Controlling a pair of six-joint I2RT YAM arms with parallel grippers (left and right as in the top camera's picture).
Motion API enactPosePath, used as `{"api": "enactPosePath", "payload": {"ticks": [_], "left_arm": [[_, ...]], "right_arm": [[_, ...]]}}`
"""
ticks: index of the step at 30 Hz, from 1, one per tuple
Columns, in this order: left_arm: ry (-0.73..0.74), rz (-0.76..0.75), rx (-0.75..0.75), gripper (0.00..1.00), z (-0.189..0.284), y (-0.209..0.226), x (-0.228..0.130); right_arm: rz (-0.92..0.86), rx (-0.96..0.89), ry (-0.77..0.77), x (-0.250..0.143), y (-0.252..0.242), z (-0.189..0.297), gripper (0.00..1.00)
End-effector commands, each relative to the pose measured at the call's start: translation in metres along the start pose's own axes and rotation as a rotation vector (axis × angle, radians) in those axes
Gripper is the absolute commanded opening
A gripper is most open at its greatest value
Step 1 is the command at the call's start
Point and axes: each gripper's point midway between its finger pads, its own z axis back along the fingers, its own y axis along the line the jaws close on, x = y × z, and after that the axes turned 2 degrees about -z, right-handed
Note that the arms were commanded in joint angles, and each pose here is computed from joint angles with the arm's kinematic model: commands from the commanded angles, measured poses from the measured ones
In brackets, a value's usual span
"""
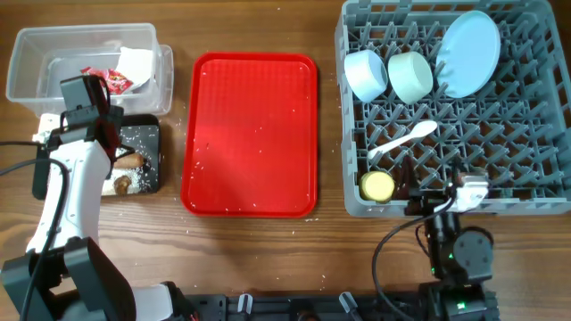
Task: Sort waste into correct bins and load items into the dishwasher rack
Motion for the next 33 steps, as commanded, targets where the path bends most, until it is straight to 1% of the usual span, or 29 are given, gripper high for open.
{"api": "enactPosePath", "payload": {"ticks": [1,3,4,7,8,33], "left_arm": [[-0.018,-0.003,0.001,1.0,0.001,0.0,0.006],[-0.018,-0.003,0.001,1.0,0.001,0.0,0.006],[-0.018,-0.003,0.001,1.0,0.001,0.0,0.006],[-0.018,-0.004,0.001,1.0,0.001,0.0,0.006],[-0.018,-0.003,0.001,1.0,0.001,0.0,0.006],[-0.018,-0.003,0.001,1.0,0.001,0.0,0.006]], "right_arm": [[0.01,0.021,-0.021,-0.003,0.0,0.005,1.0],[0.011,0.013,-0.026,-0.002,-0.003,0.006,1.0],[0.04,0.021,-0.037,0.001,-0.002,0.007,1.0],[0.218,0.127,-0.012,-0.007,0.015,0.008,1.0],[0.232,0.131,-0.013,-0.006,0.016,0.008,1.0],[0.229,0.13,-0.013,-0.006,0.016,0.008,1.0]]}}
